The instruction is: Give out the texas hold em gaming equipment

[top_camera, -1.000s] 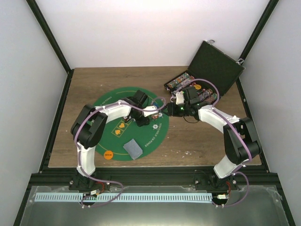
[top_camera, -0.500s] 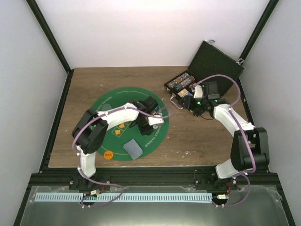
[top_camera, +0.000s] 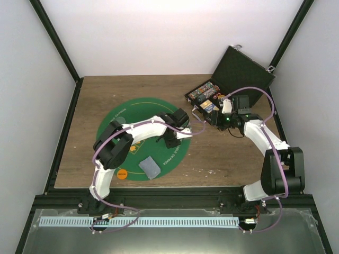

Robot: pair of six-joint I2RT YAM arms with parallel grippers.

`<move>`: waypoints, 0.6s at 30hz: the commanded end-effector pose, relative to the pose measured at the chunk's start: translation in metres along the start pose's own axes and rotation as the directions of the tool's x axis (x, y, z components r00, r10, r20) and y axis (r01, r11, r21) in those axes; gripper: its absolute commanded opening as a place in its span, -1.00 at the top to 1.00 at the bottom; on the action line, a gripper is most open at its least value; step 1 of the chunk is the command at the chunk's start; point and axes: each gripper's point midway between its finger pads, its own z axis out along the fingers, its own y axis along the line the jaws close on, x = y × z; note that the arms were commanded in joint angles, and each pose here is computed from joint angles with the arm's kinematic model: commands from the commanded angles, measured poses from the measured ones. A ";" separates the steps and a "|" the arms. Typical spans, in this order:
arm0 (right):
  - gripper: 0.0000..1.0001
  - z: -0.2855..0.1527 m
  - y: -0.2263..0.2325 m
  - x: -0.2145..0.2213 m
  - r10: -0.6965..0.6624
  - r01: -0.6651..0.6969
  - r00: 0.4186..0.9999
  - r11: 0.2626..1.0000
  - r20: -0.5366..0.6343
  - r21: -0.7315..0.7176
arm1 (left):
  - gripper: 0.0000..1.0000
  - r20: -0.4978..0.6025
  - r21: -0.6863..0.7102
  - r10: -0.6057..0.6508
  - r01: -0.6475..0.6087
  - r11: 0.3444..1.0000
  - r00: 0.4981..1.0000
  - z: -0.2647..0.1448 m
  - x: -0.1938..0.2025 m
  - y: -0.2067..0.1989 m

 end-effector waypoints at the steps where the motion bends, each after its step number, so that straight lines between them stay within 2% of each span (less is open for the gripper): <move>1: -0.04 -0.005 0.006 -0.003 -0.043 0.044 0.999 0.999 0.010 -0.018 | 0.91 0.034 -0.040 0.017 -0.015 0.999 0.999 0.007 -0.016 0.009; 5: -0.04 -0.006 0.005 -0.001 -0.053 0.053 0.999 0.999 0.003 -0.013 | 0.65 0.030 -0.034 0.019 -0.018 0.999 0.999 0.015 -0.016 0.008; 12: -0.06 -0.005 0.007 0.001 -0.056 0.056 0.998 0.998 -0.008 -0.024 | 0.03 0.060 -0.034 0.004 -0.002 0.999 0.998 0.012 -0.025 0.010; 15: -0.06 -0.005 0.008 0.001 -0.057 0.057 0.998 0.998 -0.012 -0.029 | -0.12 0.089 -0.014 -0.011 0.012 1.000 0.996 0.005 -0.034 0.009; 18: -0.06 -0.007 0.009 0.000 -0.060 0.059 0.998 0.998 -0.010 -0.027 | -0.18 0.116 0.025 -0.035 0.032 0.999 0.993 -0.011 -0.046 0.007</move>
